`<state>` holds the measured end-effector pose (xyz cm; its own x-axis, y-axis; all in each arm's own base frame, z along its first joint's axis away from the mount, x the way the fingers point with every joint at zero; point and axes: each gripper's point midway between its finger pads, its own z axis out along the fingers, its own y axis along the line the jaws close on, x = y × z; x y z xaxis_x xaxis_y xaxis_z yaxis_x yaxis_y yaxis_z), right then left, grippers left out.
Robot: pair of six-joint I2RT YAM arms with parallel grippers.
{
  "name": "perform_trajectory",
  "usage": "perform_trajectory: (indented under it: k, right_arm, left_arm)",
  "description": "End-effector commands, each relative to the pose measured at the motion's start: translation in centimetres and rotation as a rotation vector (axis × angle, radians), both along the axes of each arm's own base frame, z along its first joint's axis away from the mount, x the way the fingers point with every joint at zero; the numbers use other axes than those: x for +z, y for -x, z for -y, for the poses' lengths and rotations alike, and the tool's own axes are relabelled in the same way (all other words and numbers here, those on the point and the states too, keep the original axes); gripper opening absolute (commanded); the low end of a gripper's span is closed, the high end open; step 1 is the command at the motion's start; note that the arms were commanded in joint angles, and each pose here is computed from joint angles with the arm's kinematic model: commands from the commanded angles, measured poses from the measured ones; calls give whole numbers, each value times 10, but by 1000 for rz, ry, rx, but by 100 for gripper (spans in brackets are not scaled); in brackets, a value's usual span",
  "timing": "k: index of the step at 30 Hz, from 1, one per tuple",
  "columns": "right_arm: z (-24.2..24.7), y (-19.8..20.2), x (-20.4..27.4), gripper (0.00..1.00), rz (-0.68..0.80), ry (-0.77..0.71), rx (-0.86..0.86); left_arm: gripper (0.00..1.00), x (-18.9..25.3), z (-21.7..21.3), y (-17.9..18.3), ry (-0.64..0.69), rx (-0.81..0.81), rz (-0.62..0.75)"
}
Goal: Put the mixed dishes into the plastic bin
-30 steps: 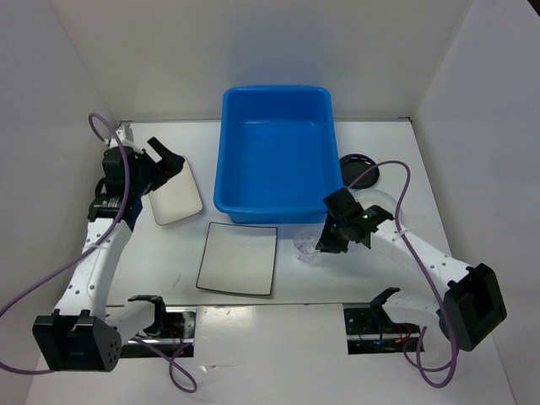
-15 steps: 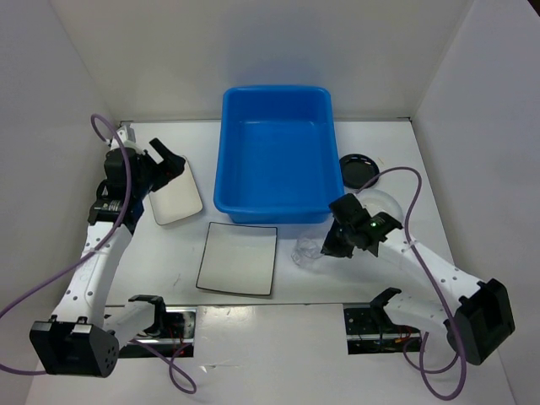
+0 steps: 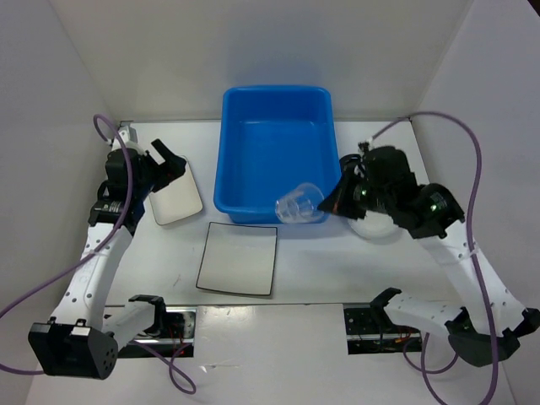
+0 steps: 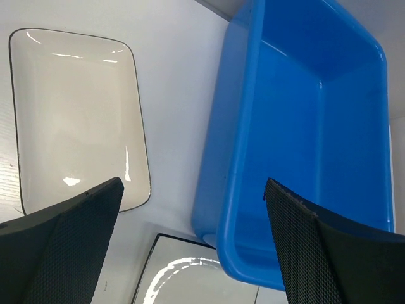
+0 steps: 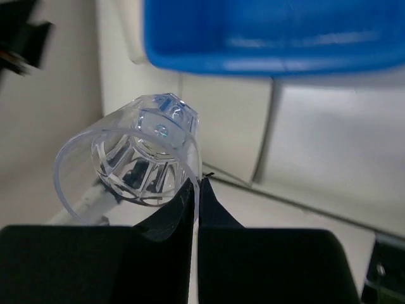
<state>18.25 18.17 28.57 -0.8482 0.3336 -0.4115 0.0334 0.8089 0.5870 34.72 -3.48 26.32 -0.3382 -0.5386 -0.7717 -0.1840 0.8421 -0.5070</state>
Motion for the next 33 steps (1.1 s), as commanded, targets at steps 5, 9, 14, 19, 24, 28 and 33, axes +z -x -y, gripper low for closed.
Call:
perform_trajectory:
  k: [5,9,14,19,24,28,33]
  right_arm:
    - [-30,-116,62,0,330,73,23]
    - [-37,-176,22,0,290,196,-1]
    - [-23,-226,5,0,312,335,-68]
    - [-3,-246,-27,0,250,486,-120]
    - [12,-249,-67,0,180,593,-113]
    - [18,-242,-103,0,103,624,-89]
    - [20,-235,-138,0,32,628,-56]
  left_arm:
    - [99,16,6,3,-20,-15,54]
    - [99,16,13,4,-34,-32,56]
    - [99,17,18,8,-47,-49,57]
    - [99,17,18,10,-63,-45,57]
    - [99,12,18,12,-63,-45,54]
    - [99,8,19,13,-61,-53,45]
    - [99,8,18,12,-64,-45,45]
